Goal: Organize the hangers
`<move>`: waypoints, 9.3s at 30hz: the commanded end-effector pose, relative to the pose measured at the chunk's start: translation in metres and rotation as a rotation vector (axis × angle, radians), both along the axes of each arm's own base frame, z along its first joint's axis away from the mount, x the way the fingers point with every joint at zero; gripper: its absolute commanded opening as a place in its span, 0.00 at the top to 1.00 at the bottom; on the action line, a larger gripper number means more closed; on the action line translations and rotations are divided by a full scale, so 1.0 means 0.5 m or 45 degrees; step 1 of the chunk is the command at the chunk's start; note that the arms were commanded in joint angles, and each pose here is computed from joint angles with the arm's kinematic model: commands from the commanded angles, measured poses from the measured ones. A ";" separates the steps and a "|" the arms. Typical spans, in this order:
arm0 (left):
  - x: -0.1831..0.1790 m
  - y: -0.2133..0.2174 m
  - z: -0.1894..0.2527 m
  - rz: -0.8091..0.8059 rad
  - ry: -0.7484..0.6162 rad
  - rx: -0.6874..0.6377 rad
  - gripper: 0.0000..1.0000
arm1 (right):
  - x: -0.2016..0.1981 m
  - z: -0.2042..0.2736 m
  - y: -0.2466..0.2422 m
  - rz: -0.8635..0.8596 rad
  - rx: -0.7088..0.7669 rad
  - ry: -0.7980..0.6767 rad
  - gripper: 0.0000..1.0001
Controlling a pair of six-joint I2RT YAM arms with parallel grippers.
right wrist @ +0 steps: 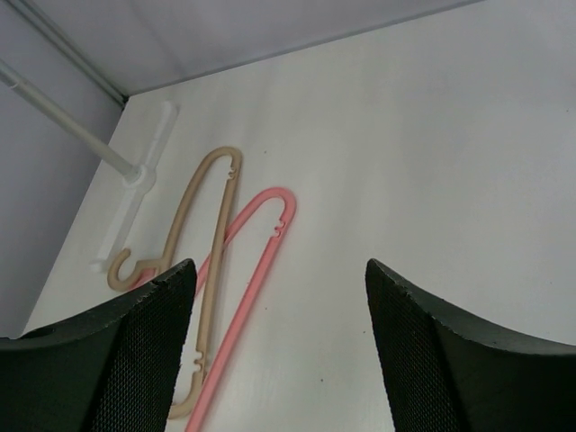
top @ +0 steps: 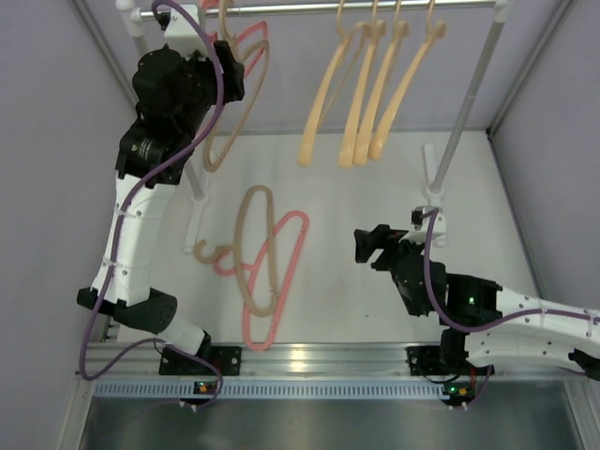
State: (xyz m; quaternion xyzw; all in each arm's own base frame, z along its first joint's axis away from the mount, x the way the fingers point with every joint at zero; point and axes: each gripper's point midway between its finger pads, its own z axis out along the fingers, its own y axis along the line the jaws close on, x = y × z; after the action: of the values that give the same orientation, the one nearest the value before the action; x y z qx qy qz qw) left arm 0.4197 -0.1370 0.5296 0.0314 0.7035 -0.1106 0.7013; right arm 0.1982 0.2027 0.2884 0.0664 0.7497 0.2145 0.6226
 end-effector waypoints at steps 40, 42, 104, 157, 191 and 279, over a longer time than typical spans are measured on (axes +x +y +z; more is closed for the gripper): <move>-0.414 0.246 -0.136 0.379 -0.009 -0.470 0.30 | -0.019 -0.299 0.619 0.701 -0.399 0.282 0.38; -0.416 0.243 -0.136 0.363 -0.008 -0.470 0.30 | -0.015 -0.323 0.642 0.714 -0.423 0.291 0.41; -0.421 0.245 -0.168 0.357 0.011 -0.399 0.27 | 0.021 -0.537 0.641 0.643 -0.657 0.500 1.00; -0.443 0.231 -0.117 0.267 -0.050 -0.441 0.26 | -0.064 0.068 0.259 0.431 0.698 0.234 1.00; -0.473 -0.047 -0.365 -0.556 0.620 -0.567 0.23 | -0.049 0.099 0.278 0.285 0.781 0.143 1.00; -0.357 -0.164 -0.365 -0.230 0.477 -0.182 1.00 | -0.061 0.018 0.165 0.154 0.461 0.140 0.33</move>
State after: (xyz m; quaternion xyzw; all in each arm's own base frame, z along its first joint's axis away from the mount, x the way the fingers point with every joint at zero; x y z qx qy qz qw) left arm 0.2421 -0.2335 0.3282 0.0103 0.8101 -0.2546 0.5280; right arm 0.1702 0.3004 0.3072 0.1464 0.7264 0.4024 0.5376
